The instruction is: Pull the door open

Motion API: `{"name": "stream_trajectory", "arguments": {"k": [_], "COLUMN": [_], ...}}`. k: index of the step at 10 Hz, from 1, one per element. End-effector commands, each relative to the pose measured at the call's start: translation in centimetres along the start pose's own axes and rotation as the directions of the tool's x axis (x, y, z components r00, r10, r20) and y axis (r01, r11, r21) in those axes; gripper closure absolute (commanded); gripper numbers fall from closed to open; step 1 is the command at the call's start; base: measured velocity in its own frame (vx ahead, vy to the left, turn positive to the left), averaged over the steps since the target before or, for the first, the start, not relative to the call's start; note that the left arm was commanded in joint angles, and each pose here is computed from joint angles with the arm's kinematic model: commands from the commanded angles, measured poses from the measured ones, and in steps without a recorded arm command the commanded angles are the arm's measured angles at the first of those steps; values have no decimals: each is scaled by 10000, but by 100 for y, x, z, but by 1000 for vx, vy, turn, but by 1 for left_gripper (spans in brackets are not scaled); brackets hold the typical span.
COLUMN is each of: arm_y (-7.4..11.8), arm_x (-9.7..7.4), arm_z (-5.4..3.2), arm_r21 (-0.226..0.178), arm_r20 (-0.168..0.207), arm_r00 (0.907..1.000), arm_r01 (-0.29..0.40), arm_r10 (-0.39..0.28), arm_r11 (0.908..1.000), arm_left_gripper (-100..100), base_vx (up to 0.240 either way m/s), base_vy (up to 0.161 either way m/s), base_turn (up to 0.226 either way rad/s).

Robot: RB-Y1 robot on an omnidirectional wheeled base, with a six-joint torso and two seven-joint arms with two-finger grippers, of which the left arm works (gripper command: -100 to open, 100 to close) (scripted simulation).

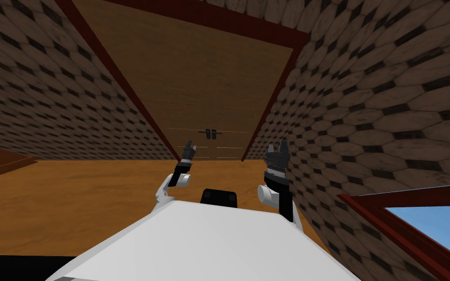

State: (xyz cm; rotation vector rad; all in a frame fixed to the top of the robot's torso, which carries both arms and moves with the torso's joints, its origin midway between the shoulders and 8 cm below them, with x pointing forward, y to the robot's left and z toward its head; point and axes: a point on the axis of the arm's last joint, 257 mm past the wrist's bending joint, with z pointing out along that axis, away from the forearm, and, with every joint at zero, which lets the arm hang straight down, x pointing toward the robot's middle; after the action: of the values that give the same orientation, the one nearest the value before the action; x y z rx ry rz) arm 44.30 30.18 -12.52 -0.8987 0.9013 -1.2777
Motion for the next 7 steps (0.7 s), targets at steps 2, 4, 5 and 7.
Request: {"name": "stream_trajectory", "arguments": {"k": [2,4,5,7], "arm_y": [223,379,456,604], "arm_x": [-87,-154,-189,-258], "arm_z": [4,12,14,17], "arm_r21": [-439,-762,-923,-1234], "arm_r20": [97,181,226,322], "arm_r00": [10000,9998,9997,9995], "arm_r01": [-10,-12,-11,-1], "arm_r10": [14,26,32,41], "arm_r11": [9990,9971,9957,9924], "arm_left_gripper": [-100,-100,-100,-100], "base_vx": [93,98,110,95], "base_vy": [6,23,13,14], "base_turn": [-32,-33,-30,-30]}}
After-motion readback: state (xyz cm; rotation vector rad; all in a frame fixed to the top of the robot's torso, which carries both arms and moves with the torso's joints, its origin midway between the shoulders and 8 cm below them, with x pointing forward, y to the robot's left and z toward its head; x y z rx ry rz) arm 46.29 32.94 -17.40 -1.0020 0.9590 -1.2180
